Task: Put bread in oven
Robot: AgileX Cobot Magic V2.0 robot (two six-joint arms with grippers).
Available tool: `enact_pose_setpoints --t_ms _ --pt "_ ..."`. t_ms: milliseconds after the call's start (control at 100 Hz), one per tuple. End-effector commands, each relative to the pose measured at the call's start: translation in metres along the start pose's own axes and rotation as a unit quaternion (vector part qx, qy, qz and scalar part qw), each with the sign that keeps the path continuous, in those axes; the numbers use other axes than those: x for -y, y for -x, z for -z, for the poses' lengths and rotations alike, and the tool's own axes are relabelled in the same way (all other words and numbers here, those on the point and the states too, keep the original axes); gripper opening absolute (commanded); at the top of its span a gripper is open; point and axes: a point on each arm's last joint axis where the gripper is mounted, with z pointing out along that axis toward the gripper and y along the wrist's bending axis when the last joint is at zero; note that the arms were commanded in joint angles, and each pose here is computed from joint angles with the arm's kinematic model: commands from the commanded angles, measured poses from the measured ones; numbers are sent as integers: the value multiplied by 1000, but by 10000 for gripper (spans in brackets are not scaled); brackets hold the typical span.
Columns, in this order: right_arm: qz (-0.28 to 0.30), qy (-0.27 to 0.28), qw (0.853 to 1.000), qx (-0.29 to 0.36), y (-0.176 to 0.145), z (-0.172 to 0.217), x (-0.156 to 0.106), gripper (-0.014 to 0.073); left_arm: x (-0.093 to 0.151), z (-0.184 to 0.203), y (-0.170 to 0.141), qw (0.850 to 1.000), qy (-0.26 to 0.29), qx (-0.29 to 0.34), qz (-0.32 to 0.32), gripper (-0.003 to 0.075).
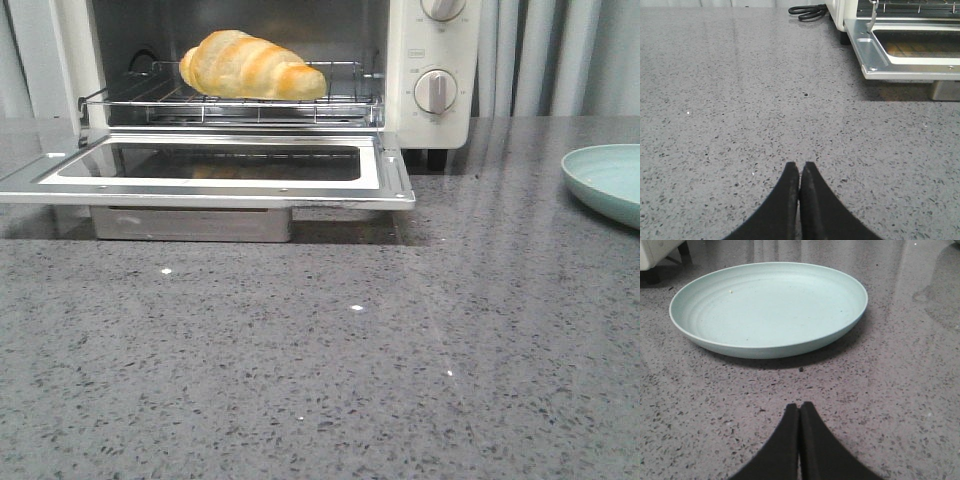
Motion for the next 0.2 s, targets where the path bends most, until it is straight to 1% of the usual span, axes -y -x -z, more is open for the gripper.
enact_pose_setpoints --t_ms 0,190 --pt "-1 -1 1000 10 -5 -1 0 -75 -1 0 0 999 3 37 7 -21" --pt "-1 -1 1000 10 -5 -1 0 -75 -1 0 0 999 3 37 7 -22"
